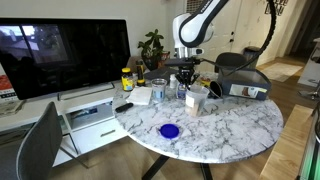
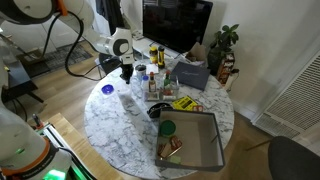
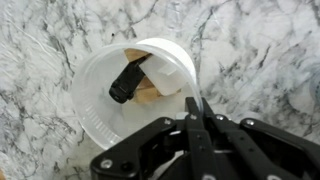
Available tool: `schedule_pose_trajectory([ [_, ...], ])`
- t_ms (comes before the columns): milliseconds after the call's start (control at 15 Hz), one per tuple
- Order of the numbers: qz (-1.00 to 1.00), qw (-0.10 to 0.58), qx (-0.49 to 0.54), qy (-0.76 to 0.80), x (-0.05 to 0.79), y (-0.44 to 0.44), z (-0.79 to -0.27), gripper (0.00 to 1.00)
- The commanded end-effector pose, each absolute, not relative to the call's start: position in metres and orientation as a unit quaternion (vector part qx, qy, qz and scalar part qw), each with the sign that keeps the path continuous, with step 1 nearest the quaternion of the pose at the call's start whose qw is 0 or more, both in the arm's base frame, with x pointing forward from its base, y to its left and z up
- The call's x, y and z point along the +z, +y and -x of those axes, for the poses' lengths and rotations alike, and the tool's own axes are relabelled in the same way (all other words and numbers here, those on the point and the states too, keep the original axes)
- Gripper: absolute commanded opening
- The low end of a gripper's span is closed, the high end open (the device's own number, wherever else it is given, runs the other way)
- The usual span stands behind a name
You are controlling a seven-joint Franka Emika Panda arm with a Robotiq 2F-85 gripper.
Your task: Move the clear cup to the right
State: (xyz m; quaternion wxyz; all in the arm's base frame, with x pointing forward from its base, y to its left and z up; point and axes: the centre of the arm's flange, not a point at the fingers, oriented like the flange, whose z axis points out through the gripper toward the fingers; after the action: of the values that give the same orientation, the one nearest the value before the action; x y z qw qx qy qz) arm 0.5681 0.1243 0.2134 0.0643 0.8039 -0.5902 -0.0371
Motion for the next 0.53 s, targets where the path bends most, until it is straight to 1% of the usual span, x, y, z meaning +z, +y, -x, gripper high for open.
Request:
schedule_pose_trajectory([
  [0,-0.800,0.066,-0.043,-0.595,0.209,0.135,-0.581,0.31],
  [67,-0.807,0.059,-0.045,-0.586,0.213,0.137,-0.582,0.36],
  [267,-0.853,0.025,-0.030,-0.520,0.246,0.133,-0.575,0.60],
  [467,-0.896,0.009,-0.006,-0.444,0.282,0.117,-0.562,0.82],
])
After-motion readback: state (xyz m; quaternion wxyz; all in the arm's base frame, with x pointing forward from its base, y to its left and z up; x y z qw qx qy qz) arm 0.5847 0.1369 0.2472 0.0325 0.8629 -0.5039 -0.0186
